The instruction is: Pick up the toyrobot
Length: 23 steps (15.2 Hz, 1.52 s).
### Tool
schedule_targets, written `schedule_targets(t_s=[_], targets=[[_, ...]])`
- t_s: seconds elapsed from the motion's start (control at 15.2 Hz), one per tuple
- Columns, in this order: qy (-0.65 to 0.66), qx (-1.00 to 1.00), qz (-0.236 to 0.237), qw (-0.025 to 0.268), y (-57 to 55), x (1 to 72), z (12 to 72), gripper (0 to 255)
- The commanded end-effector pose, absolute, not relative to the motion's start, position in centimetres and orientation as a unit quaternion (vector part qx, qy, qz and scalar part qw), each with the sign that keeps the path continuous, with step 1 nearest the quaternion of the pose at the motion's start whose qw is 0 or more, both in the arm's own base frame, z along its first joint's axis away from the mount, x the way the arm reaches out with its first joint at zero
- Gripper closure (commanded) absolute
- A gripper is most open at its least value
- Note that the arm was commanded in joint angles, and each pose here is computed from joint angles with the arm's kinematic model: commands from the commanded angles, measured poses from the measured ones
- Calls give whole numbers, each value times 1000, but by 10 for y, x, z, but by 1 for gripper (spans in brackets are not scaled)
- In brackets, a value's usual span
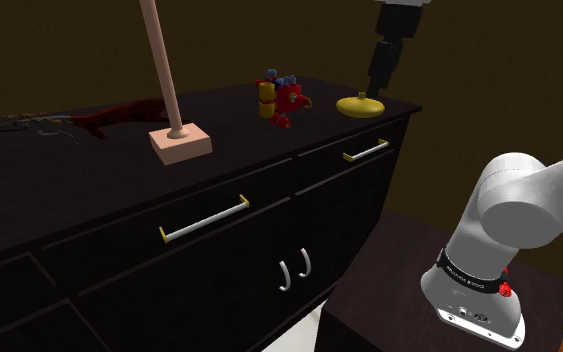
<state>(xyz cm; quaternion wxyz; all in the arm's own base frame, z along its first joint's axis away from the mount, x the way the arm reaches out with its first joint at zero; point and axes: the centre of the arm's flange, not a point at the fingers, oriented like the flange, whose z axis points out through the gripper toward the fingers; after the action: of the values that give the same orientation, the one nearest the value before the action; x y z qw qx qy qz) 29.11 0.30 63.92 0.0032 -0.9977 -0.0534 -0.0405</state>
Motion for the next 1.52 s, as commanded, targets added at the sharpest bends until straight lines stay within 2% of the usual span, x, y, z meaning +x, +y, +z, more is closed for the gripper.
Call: schedule_targets(t_s=[0.0,1.25,1.45], targets=[[-53,-998,-41,3,3,291,639,0],[31,-999,-31,4,23,541,665,0],[31,-999,-31,4,23,541,649,0]])
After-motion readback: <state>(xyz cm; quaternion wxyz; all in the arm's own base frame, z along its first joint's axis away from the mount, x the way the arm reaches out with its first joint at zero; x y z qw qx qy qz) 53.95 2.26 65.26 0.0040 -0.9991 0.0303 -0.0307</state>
